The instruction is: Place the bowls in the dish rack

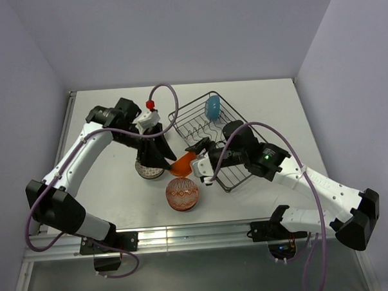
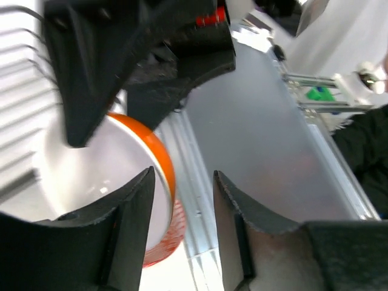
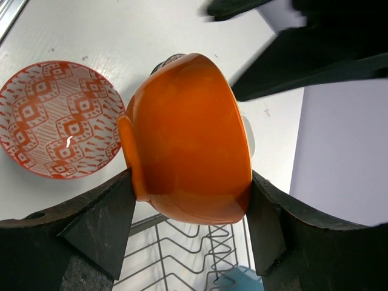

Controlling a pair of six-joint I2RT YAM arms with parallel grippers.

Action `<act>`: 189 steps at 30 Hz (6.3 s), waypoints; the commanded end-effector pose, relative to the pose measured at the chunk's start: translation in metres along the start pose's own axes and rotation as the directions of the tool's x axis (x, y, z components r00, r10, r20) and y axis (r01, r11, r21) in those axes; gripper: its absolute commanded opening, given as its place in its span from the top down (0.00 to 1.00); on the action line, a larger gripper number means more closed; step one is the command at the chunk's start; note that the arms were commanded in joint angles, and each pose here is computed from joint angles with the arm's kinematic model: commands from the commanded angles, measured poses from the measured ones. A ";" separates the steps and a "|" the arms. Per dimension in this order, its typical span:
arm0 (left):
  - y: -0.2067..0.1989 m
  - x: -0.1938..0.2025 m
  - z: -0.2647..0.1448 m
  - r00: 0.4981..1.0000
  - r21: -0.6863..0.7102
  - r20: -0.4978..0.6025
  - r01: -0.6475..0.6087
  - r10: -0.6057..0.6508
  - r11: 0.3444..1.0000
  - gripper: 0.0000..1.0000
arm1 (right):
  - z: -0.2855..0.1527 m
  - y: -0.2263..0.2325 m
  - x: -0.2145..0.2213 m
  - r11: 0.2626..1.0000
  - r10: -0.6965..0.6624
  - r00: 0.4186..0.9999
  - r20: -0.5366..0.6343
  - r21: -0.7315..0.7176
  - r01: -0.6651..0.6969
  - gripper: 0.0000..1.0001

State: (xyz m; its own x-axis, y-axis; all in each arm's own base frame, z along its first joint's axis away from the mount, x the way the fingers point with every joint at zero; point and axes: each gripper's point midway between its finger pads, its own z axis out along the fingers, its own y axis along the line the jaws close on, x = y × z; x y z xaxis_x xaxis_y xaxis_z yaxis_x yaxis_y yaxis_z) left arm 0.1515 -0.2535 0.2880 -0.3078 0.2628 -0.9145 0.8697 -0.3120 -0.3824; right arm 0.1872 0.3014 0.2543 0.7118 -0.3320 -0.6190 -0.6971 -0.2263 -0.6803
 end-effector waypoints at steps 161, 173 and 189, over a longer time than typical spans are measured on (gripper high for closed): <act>0.321 0.152 -0.219 0.709 -0.845 0.511 0.519 -0.486 -0.130 0.57 | -0.070 -0.106 0.123 0.517 0.827 0.554 -0.098 0.520 -0.680 0.00; 0.303 0.090 -0.201 0.739 -0.805 0.505 0.590 -0.446 0.064 1.00 | -0.074 -0.118 0.122 0.571 0.791 0.595 -0.138 0.513 -0.641 0.00; 0.190 -0.015 -0.114 0.653 -0.429 0.422 0.755 -0.628 0.497 1.00 | -0.084 -0.124 0.065 0.898 0.397 0.897 -0.194 0.286 -0.336 0.00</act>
State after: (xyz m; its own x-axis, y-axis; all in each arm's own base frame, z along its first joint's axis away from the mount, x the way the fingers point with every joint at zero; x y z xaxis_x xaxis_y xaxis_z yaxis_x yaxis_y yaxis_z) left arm 0.4111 -0.1913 0.2091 -0.8757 -0.0610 -0.4790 0.3449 0.6154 -0.7088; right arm 0.3298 0.2280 0.2904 0.0873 -0.5810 -0.8092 -0.8835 0.3301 -0.3324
